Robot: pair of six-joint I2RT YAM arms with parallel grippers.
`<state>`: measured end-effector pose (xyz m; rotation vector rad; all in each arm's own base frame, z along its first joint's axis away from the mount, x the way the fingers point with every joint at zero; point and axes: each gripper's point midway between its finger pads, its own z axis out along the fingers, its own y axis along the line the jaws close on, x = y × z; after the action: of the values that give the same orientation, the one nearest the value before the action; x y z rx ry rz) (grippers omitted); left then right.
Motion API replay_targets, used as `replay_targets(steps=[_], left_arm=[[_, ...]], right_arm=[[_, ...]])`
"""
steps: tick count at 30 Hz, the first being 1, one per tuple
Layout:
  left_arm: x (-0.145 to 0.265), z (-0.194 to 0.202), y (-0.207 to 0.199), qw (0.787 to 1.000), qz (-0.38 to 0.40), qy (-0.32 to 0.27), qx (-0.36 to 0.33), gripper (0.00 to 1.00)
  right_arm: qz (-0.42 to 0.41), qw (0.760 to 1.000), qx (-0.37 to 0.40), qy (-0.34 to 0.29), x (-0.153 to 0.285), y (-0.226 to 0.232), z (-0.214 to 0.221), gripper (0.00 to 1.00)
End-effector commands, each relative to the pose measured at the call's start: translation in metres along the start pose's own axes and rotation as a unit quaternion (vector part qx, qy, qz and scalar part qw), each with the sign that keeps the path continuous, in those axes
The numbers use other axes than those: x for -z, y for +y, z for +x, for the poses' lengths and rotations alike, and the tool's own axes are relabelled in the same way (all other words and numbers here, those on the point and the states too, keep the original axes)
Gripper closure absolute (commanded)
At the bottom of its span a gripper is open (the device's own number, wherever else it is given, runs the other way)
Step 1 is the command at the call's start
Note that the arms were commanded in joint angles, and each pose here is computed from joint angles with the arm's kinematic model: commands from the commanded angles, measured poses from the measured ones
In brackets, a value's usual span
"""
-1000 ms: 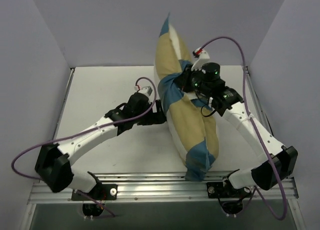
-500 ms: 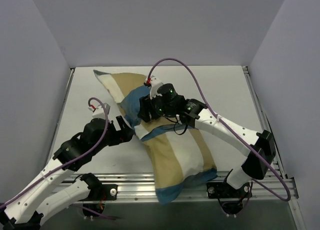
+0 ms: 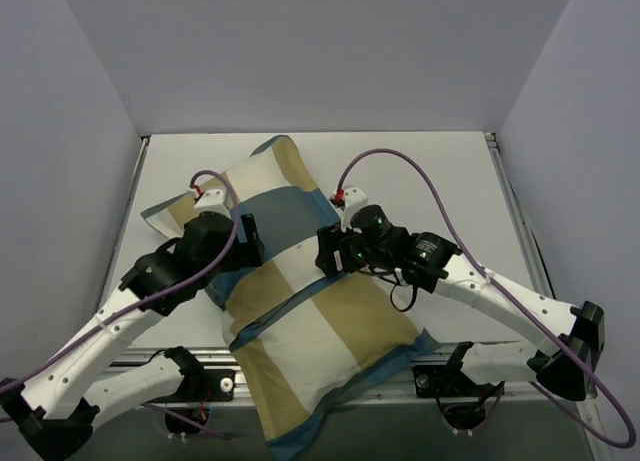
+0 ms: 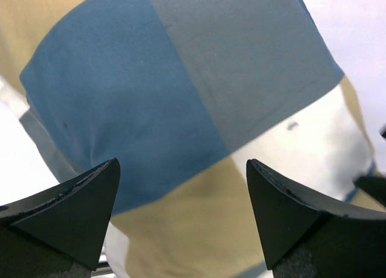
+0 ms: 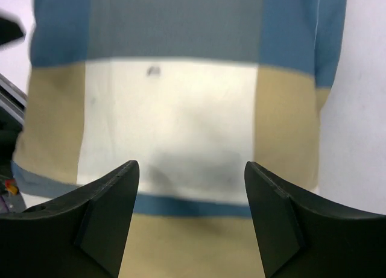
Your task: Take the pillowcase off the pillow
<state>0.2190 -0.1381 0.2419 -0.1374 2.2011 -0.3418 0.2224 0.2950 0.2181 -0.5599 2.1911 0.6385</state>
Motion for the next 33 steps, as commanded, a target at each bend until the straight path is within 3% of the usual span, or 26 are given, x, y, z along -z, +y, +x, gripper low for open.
replay_targets(steps=[1, 5, 6, 11, 19, 24, 30, 33], left_arm=[[-0.032, -0.03, -0.018, 0.999, -0.007, -0.037, -0.038, 0.06], [-0.081, -0.055, -0.021, 0.999, -0.033, -0.037, -0.021, 0.06], [-0.091, -0.063, -0.032, 0.999, -0.008, -0.045, -0.011, 0.06], [-0.139, -0.049, -0.016, 0.999, -0.036, -0.003, 0.023, 0.06], [-0.13, -0.001, 0.037, 0.993, -0.087, 0.032, 0.067, 0.06], [-0.108, 0.031, 0.058, 0.991, -0.091, 0.047, 0.088, 0.06], [-0.09, 0.065, 0.04, 0.99, -0.011, 0.088, 0.11, 0.05], [-0.078, 0.065, 0.017, 0.989, 0.06, 0.094, 0.096, 0.06]], right_arm=[[0.029, 0.999, -0.031, 0.027, 0.019, -0.015, 0.036, 0.34], [0.02, 0.998, -0.055, 0.036, 0.037, -0.017, 0.059, 0.33], [0.003, 0.998, -0.057, 0.041, 0.043, -0.013, 0.063, 0.33], [-0.025, 0.989, -0.046, 0.136, 0.046, -0.011, 0.117, 0.33], [0.014, 0.987, -0.062, 0.147, 0.001, -0.045, 0.136, 0.36], [0.072, 0.986, -0.111, 0.098, -0.038, -0.093, 0.087, 0.41], [0.15, 0.981, -0.085, 0.091, -0.089, -0.147, 0.044, 0.41], [0.193, 0.977, -0.073, 0.054, -0.104, -0.174, 0.001, 0.41]])
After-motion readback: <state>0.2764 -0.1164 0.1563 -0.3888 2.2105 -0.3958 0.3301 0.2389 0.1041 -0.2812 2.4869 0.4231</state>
